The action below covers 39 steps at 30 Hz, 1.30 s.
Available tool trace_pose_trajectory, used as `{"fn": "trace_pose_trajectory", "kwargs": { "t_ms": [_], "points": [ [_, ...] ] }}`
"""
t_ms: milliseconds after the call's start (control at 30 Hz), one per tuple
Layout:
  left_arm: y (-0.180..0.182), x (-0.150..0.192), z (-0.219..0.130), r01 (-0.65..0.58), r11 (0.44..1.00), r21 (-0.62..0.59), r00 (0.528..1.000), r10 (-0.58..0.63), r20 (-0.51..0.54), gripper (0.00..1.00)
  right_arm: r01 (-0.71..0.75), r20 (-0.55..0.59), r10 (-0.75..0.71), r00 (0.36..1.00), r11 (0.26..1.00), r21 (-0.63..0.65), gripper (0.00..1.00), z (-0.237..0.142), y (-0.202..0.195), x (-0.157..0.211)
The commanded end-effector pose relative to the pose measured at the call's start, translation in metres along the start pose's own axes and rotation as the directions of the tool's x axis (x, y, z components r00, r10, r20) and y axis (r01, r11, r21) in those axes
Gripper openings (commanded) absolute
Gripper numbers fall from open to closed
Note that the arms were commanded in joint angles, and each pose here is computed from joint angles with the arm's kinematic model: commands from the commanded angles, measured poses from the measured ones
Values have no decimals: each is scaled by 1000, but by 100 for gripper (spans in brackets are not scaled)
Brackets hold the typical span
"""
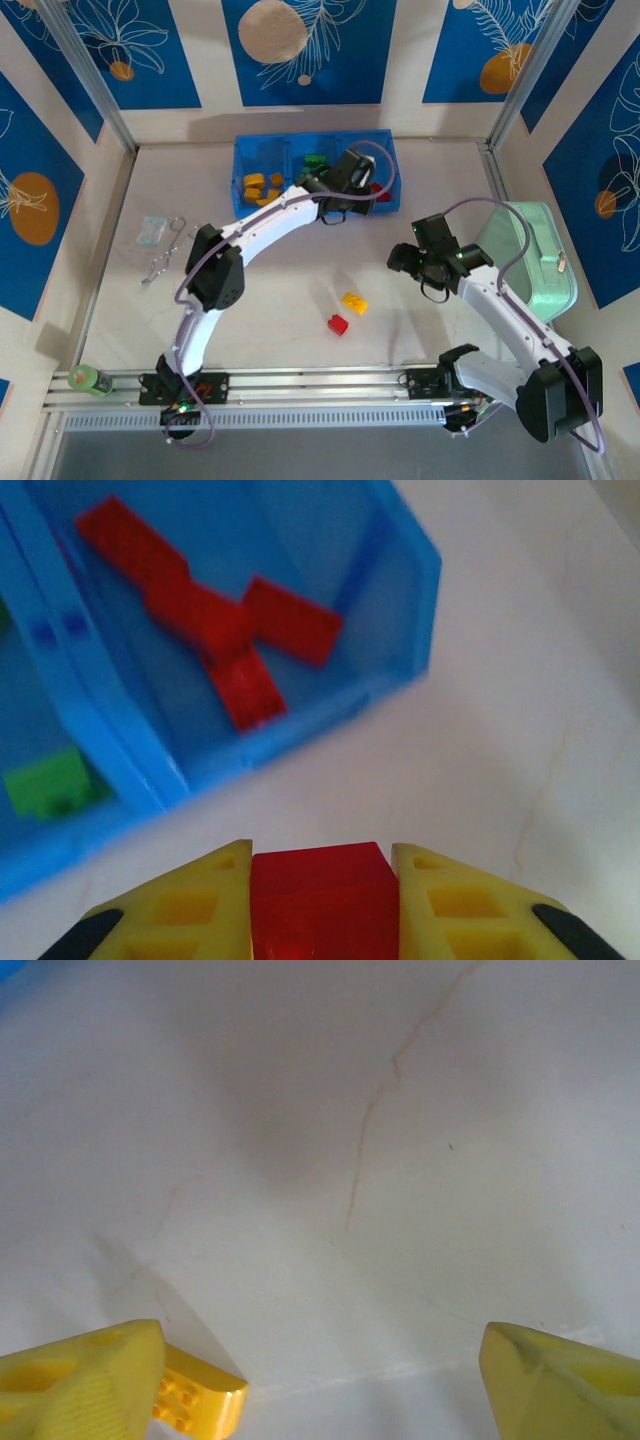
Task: Sort the legos into containers by color
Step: Place the lego in the container.
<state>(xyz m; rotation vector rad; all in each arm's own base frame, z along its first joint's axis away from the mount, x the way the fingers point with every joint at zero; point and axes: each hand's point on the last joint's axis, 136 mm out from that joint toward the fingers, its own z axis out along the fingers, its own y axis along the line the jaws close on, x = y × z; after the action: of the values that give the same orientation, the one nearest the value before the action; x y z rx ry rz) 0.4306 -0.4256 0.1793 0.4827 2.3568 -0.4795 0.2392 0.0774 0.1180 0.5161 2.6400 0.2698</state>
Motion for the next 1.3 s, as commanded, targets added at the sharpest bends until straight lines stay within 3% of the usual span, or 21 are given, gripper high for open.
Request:
{"fn": "trace_pose_trajectory", "kwargs": {
  "t_ms": [0, 333, 500, 567, 667, 733, 933, 1033, 1200, 1267],
  "points": [
    [9, 5, 29, -64, 998, 8, 997, 64, -47, 29, -25, -24, 24, 999, 1000, -18, 82, -1, -7, 17],
    [8, -41, 65, -128, 988, 85, 982, 115, 148, 31, 5, -25, -8, 1000, 996, -87, 82, -4, -2, 32],
    [18, -62, 76, -131, 990, 45, 971, 119, 209, 33, 46, -25, -49, 998, 993, -106, 82, -5, 9, 35],
    [24, -71, 77, -134, 991, 29, 966, 124, 227, 40, 75, -29, -79, 996, 990, -118, 82, -6, 16, 38],
    [26, -80, 70, -162, 987, 6, 957, 156, 247, 68, 130, -34, -134, 990, 986, -107, 90, -5, 23, 43],
    [19, -88, 53, -186, 982, 21, 948, 174, 265, 79, 172, -40, -178, 983, 978, -118, 93, -6, 30, 49],
    [2, -118, -27, -204, 978, 31, 902, 176, 395, 80, 303, -41, -318, 947, 930, -208, 94, -19, 56, 67],
    [1, -117, -70, -193, 980, 49, 882, 152, 446, 80, 375, -81, -403, 912, 896, -240, 94, -22, 67, 85],
    [16, -81, -128, -147, 987, 62, 862, 98, 498, 80, 450, -185, -511, 839, 845, -290, 95, -21, 83, 124],
    [28, -52, -136, -125, 991, 56, 877, 84, 474, 80, 483, -205, -556, 805, 816, -317, 93, -19, 91, 139]
  ]
}}
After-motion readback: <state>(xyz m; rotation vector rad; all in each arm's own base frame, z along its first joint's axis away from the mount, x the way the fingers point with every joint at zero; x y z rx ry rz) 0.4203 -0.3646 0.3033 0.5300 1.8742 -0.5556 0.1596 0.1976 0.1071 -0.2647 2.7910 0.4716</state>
